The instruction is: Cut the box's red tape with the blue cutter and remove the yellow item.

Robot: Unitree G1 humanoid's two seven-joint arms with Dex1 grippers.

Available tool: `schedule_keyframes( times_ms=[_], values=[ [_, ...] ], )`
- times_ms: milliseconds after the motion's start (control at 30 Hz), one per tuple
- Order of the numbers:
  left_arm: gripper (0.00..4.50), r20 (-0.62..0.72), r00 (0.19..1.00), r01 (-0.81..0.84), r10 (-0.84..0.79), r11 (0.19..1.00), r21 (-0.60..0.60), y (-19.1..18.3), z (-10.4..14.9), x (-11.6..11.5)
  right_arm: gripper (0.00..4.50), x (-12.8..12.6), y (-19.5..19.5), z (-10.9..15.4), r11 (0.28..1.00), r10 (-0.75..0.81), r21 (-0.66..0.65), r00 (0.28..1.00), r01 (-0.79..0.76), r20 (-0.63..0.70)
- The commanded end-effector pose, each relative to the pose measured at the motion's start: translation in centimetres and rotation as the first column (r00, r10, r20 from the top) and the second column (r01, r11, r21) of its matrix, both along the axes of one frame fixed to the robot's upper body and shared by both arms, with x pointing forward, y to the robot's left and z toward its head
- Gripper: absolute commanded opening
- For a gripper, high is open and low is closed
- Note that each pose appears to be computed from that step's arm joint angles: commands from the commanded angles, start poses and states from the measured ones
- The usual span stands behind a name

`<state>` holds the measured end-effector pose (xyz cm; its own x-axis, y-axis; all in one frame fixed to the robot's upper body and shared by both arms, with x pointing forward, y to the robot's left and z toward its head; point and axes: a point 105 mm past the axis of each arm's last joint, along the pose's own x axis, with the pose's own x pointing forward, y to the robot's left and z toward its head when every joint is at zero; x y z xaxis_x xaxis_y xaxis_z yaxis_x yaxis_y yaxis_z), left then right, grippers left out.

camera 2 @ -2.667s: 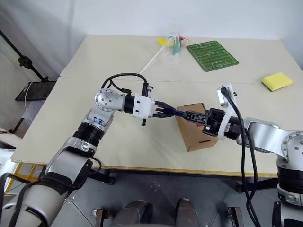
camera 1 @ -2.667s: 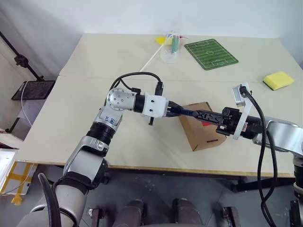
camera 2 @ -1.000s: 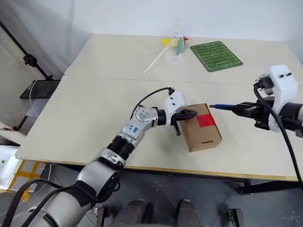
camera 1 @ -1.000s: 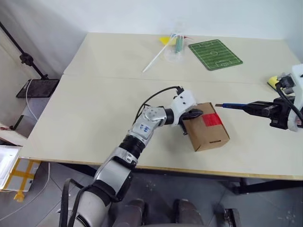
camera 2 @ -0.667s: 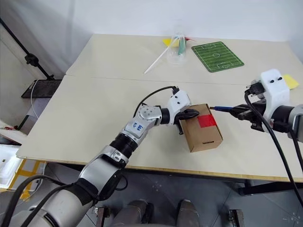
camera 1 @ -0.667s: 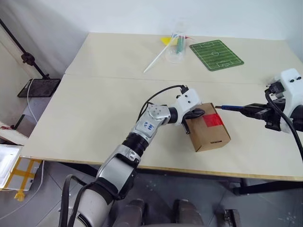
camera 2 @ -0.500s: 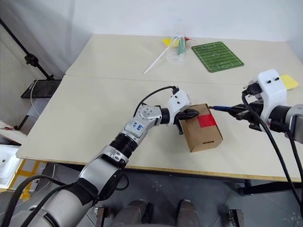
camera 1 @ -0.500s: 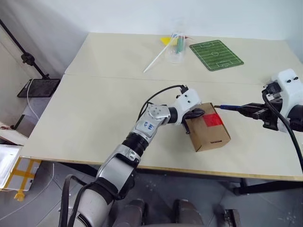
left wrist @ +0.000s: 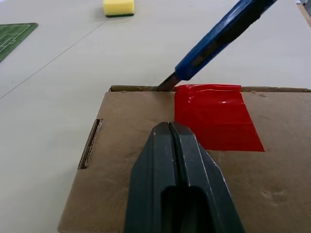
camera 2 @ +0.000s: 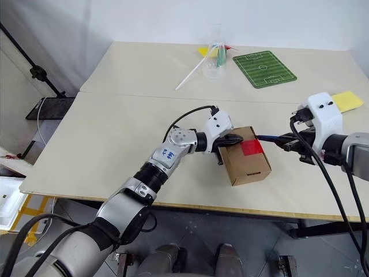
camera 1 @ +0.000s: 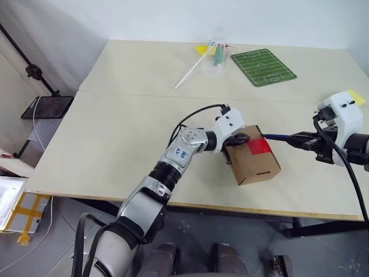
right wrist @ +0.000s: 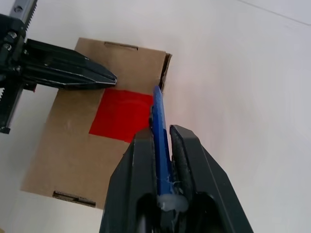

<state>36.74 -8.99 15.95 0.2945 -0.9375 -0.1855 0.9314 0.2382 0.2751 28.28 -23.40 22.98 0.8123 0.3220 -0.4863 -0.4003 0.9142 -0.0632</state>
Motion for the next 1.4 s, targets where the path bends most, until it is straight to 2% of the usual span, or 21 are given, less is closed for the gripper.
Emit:
schedule_keyframes(
  times_ms=[33,267,467,700,967,1067,1400],
  values=[
    [0.0,-0.015,1.0,0.024,-0.023,0.996,0.091,-0.4,-1.8,-0.6,0.17,-0.8,0.6,0.9,0.999,0.053,0.011,0.998,-0.053,-0.017],
    [0.0,-0.041,0.998,0.048,-0.039,0.972,0.229,0.2,-4.6,-0.8,0.17,-0.9,1.0,0.9,0.995,0.097,0.03,0.984,-0.093,-0.148],
    [0.0,-0.118,0.988,0.132,-0.097,0.932,0.338,0.6,-7.2,-2.0,0.17,1.2,0.9,1.6,0.996,0.072,0.072,0.96,-0.054,-0.269],
    [0.0,-0.15,0.985,0.131,-0.083,0.928,0.349,0.5,-8.4,-2.2,0.17,2.4,1.9,1.8,0.989,0.102,0.142,0.911,-0.049,-0.4],
    [0.0,-0.154,0.985,0.124,-0.074,0.928,0.351,0.4,-9.0,-2.3,0.17,2.0,2.6,2.1,0.993,0.111,0.082,0.861,-0.081,-0.497],
    [0.0,-0.163,0.984,0.126,-0.071,0.924,0.361,0.6,-9.7,-2.5,0.17,1.6,2.6,2.1,0.994,0.105,0.022,0.837,-0.11,-0.537],
    [0.0,-0.189,0.981,0.117,-0.05,0.926,0.358,0.9,-10.7,-3.0,0.17,1.5,1.5,2.9,0.992,0.067,-0.047,0.799,-0.119,-0.598]
  ],
)
